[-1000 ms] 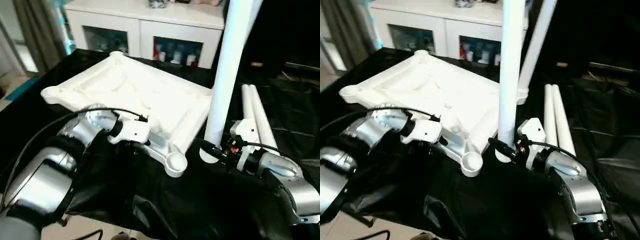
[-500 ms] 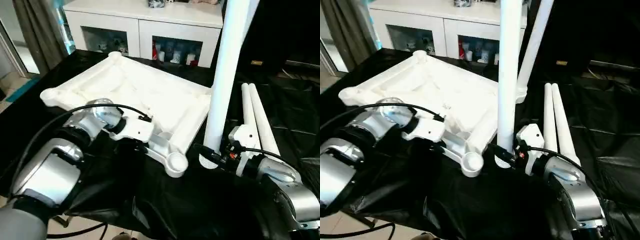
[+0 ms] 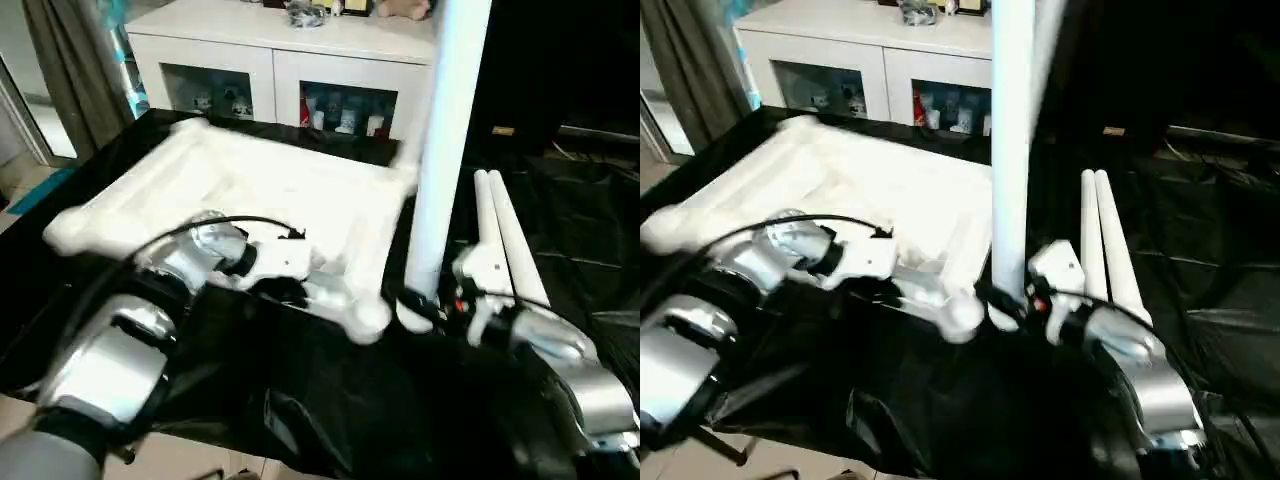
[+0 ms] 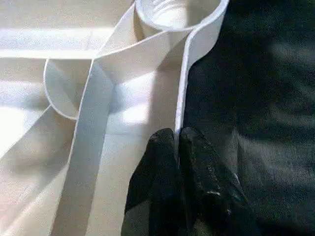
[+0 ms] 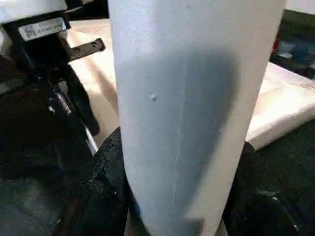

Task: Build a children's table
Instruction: Insert table leg to table base

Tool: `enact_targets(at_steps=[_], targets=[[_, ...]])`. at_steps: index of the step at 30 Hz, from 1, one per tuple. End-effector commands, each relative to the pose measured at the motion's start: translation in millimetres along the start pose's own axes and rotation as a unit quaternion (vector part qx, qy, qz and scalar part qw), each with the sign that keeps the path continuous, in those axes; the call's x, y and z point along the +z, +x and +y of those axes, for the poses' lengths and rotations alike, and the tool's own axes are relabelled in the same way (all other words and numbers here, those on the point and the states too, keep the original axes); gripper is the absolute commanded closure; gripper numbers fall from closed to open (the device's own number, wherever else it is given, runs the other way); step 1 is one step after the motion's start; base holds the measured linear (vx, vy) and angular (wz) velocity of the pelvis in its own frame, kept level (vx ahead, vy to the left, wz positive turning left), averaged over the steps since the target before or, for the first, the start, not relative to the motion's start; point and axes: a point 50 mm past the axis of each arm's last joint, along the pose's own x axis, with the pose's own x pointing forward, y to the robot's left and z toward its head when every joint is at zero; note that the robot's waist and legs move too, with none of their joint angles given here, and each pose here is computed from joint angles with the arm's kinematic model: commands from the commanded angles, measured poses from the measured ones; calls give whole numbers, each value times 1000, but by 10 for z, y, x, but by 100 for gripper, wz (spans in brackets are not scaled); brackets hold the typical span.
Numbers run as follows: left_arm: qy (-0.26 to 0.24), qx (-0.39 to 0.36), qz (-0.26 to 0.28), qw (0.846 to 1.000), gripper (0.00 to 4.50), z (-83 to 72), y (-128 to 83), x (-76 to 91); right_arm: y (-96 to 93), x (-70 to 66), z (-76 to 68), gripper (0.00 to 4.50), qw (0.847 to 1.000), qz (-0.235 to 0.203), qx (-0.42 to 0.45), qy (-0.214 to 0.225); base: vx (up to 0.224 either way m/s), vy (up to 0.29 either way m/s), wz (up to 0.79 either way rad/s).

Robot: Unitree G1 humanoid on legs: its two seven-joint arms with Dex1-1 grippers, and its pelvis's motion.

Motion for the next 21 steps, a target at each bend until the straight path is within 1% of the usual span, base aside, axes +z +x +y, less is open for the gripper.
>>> enact_targets(at_steps=[1,4,7,11,12,14,18,19,21], targets=[[-74,13,19,997,449,-101,64,-237,-9,26,-45,256,1000,-5,-22,-2,0,0,0],[-78,42,0,996,449,-109,86,-203,21,20,-66,256,999,-7,-39,5,0,0,0],[-78,47,-7,996,449,-133,89,-190,42,29,-75,256,999,-11,-46,13,0,0,0],[-111,91,-15,990,449,-146,66,-193,95,68,-107,256,997,-26,-66,40,0,0,0],[-111,91,-15,990,449,-146,66,-193,95,68,-107,256,997,-26,-66,40,0,0,0],[-135,114,-8,984,449,-163,56,-210,124,100,-117,256,995,-35,-71,58,0,0,0],[-145,133,-13,980,449,-182,52,-214,151,114,-120,256,995,-35,-71,62,0,0,0],[-145,142,-26,979,449,-197,51,-183,166,116,-120,256,995,-34,-70,63,0,0,0],[-143,144,-31,979,449,-202,50,-171,170,118,-119,256,995,-34,-70,63,0,0,0]])
